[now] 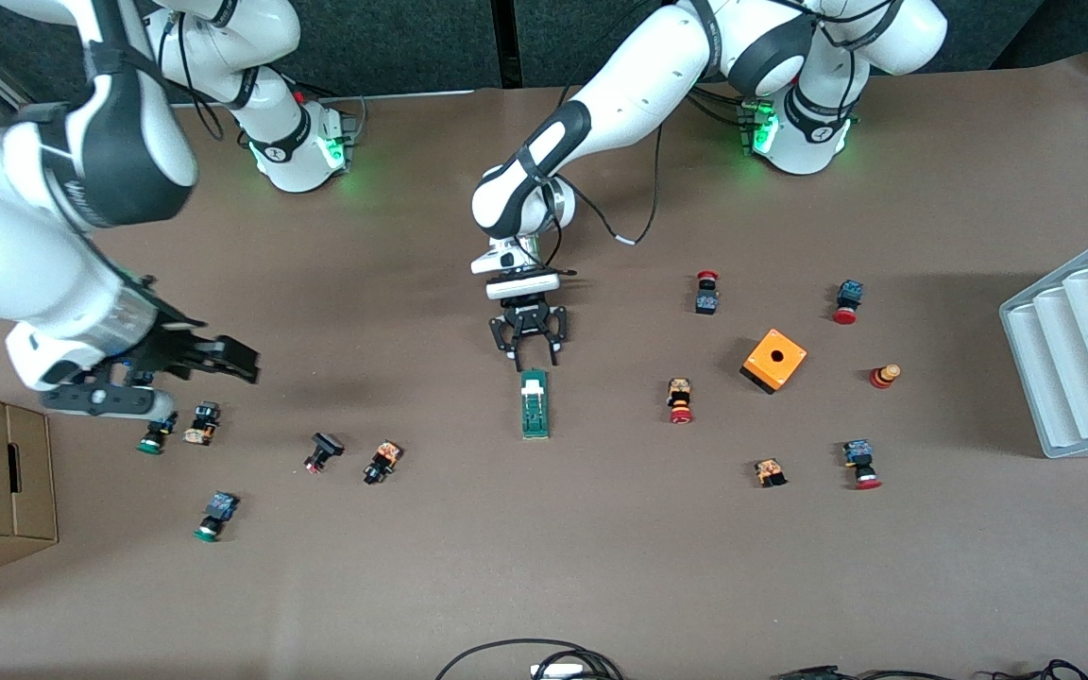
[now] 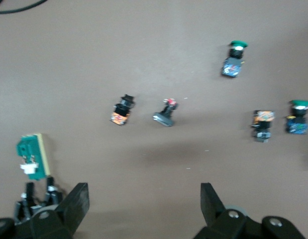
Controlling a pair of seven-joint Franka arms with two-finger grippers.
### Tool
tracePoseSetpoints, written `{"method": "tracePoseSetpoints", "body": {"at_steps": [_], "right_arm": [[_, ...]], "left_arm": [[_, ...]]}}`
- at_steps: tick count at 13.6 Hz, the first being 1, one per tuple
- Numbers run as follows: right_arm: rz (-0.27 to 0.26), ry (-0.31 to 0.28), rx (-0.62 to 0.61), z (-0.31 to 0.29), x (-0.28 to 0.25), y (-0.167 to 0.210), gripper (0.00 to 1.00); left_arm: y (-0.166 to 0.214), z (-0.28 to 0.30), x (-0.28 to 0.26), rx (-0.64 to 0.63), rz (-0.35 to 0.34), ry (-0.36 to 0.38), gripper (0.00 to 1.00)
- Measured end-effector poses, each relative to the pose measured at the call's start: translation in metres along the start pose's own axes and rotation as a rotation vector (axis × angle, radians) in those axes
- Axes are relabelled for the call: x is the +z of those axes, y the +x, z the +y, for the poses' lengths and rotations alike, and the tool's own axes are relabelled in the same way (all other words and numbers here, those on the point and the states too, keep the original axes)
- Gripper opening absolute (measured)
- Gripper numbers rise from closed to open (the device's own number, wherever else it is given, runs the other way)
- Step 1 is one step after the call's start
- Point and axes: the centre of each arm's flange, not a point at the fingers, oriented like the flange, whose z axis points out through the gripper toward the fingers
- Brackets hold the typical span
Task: Close load switch with both arms
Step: 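Reach the right gripper toward the switch while the left gripper holds it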
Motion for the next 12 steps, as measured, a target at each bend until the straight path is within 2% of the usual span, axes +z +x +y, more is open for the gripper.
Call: {"method": "tracePoseSetpoints", "body": {"at_steps": [7, 12], "right_arm": [[0.046, 0.031, 0.269, -0.129, 0.067, -0.028, 1.0], [0.045, 0.04, 0.521, -0.244, 0.14, -0.095, 1.0]], "left_arm": [[-0.002, 0.0, 0.0, 0.005, 0.004, -0.002, 0.68], [-0.005, 0.0, -0.002, 0.016, 0.021, -0.002, 0.68]]}}
